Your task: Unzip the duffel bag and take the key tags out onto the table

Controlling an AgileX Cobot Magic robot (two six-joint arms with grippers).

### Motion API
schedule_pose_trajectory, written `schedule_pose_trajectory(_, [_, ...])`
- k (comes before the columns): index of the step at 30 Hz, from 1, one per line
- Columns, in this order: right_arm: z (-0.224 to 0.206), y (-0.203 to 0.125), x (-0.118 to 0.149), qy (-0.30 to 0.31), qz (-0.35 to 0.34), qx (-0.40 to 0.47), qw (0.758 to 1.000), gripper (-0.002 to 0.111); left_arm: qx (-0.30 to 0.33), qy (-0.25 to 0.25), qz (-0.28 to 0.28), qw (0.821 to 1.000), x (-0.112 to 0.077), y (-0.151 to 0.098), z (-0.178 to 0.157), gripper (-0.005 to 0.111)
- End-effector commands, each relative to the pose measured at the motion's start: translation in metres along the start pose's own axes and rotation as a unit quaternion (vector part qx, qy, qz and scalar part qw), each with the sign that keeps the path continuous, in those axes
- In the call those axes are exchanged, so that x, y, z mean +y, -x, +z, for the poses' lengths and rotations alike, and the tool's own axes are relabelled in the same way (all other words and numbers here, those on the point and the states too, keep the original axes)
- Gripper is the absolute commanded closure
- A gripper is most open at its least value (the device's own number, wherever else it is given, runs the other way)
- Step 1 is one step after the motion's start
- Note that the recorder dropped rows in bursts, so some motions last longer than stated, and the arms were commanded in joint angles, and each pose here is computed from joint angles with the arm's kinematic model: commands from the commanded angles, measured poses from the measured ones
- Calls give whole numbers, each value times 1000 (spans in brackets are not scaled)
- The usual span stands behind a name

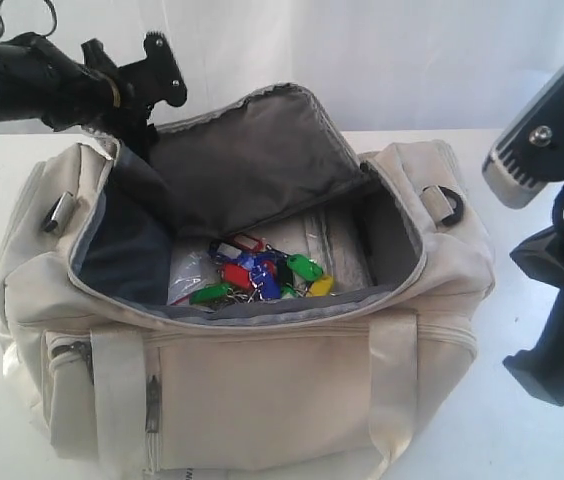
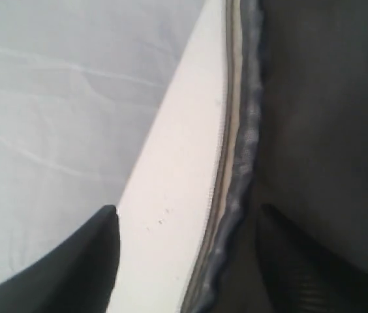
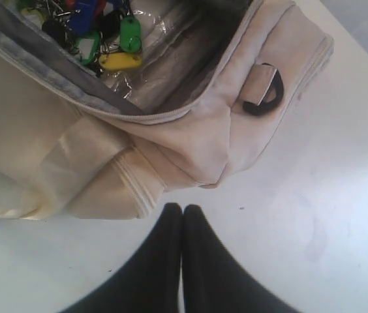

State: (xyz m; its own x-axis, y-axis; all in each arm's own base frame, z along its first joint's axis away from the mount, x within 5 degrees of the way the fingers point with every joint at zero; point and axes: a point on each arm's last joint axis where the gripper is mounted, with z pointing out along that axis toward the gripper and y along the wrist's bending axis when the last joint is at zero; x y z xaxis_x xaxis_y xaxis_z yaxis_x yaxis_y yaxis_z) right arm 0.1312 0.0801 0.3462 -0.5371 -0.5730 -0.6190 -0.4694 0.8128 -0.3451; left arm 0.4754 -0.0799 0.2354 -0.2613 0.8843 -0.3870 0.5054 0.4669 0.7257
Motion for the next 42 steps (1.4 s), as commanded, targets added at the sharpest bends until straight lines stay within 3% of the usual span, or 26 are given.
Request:
schedule_pose_trajectory(1, [0, 1, 0, -2, -2, -6, 1000, 108, 56, -8, -29, 998, 10, -5, -6, 40])
schedule_pose_trajectory(8, [0, 1, 0, -2, -2, -7, 1000, 108, 91, 40, -139, 985, 62, 8, -65, 40])
schedule_pose_trajectory(13, [0, 0, 0, -2, -2, -6, 1000, 108, 186, 8, -176, 967, 69, -4, -107, 44])
schedule_pose_trajectory(16, [0, 0, 0, -2, -2, -6, 1000, 108, 258, -60, -208, 942, 58, -12, -126, 59])
schedule_pose_trajectory(20, [0, 3, -1, -7, -7, -22, 1000, 108, 314, -152, -187, 918, 42, -20, -147, 101])
schedule_pose_trajectory(21, [0, 5, 0, -6, -8, -28, 1000, 108, 315, -164, -190, 915, 39, -21, -154, 106])
schedule_pose_trajectory(24, [0, 5, 1, 0, -5, -32, 999, 108, 278, -185, -218, 917, 29, -22, -179, 107])
schedule_pose_trajectory(30, [-1, 5, 7, 41, 12, -24, 999, 108, 140, -185, -286, 930, 17, -27, -272, 107])
schedule_pose_trajectory(36, [-17, 23, 10, 92, 6, -63, 994, 108, 64, -208, -303, 928, -26, -55, -349, 107])
schedule_pose_trajectory(42, [-25, 64, 3, 99, -34, -45, 994, 108, -1, -238, -317, 918, -75, -81, -385, 107])
